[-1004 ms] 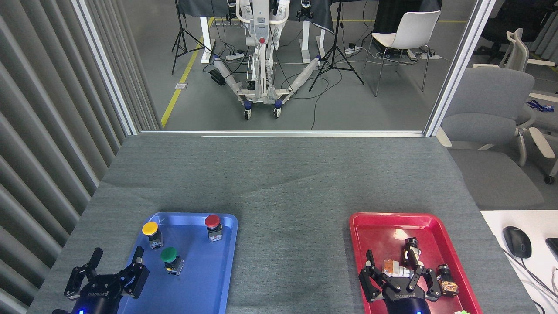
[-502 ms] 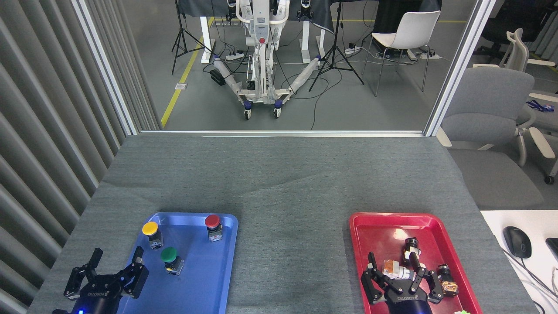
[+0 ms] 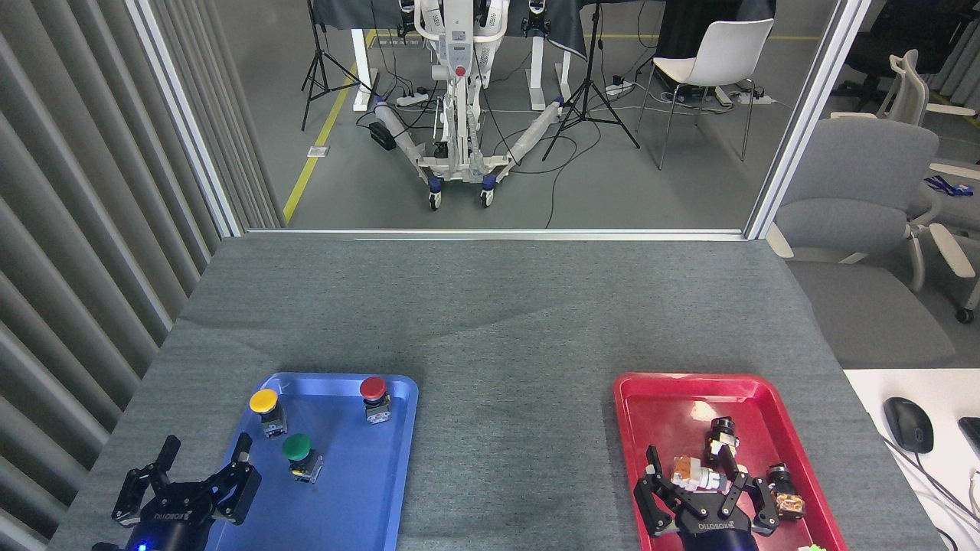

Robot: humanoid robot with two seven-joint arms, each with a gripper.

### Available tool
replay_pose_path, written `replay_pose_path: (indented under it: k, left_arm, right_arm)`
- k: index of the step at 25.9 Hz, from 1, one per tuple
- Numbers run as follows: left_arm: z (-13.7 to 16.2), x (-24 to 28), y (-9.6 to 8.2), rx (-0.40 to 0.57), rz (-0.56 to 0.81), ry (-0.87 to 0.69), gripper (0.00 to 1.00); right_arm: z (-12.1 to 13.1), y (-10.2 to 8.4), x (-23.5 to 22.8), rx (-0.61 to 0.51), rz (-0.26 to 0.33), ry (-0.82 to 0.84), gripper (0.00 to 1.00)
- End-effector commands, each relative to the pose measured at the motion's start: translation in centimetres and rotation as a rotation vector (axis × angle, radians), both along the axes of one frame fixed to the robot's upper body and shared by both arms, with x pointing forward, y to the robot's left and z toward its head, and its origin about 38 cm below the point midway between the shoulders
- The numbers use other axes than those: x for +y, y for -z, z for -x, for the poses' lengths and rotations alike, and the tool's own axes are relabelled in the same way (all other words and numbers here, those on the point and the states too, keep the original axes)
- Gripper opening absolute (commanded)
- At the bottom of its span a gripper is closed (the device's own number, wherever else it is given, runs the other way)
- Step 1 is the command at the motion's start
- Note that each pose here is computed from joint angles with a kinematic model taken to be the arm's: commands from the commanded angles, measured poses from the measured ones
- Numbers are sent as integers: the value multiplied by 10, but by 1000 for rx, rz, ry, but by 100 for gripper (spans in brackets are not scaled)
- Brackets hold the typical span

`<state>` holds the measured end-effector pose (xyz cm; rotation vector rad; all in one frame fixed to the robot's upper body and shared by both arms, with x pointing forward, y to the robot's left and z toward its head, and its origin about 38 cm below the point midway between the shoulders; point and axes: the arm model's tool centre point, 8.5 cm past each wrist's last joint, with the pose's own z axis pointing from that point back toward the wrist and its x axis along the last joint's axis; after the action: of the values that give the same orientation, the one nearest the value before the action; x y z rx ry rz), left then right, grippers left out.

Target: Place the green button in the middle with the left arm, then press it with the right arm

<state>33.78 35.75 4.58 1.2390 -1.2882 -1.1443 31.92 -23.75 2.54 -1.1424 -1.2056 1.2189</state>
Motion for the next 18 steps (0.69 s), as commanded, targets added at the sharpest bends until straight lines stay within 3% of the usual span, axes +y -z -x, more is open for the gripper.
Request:
replay_pose_path:
  k: [1, 18]
  left_arm:
    - [0, 0, 0, 0, 0, 0, 100]
    - [0, -1, 0, 0, 1, 2, 100]
  right_arm:
    - [1, 1, 0, 7, 1, 0, 100]
    - [1, 1, 0, 9, 1, 0, 100]
